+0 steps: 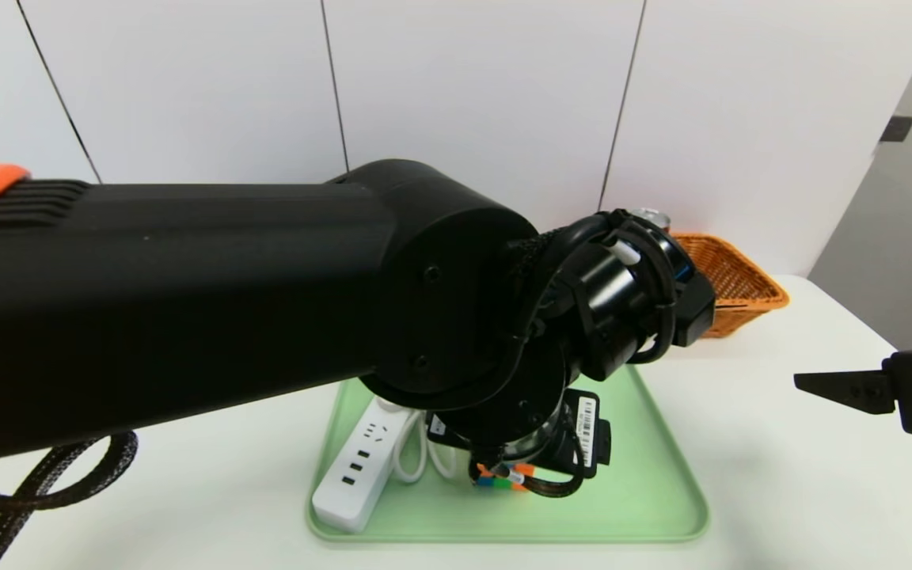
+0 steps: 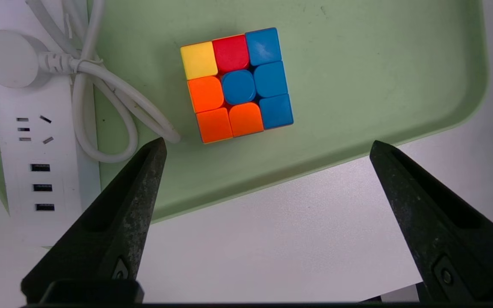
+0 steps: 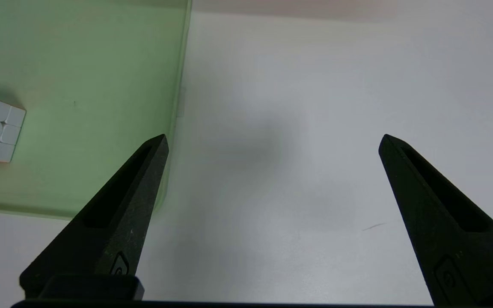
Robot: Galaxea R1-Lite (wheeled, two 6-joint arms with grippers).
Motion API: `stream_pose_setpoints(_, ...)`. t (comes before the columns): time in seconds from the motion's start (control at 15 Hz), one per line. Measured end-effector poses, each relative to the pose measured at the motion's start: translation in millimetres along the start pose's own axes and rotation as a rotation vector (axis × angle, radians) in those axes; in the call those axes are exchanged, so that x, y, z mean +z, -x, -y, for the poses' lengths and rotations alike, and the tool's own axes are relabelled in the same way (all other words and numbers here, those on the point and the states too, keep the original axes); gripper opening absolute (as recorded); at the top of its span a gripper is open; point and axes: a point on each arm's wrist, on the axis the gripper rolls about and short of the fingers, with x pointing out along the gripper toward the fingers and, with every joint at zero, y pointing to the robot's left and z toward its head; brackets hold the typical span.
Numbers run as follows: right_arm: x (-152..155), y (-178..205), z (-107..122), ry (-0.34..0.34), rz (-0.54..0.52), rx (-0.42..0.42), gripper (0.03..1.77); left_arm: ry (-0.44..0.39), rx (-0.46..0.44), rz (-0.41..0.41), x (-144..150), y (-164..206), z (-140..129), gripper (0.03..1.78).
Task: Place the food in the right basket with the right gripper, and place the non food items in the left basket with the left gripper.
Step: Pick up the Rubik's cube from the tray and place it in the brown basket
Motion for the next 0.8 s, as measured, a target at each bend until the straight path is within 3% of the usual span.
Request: stream_pose_setpoints(0.8,-1.0,-0.2,0.1,-0.001,-0.001,-0.001,1.7,0.039,0.073,-0.027,15.2,-40.1,-12.3,1.69)
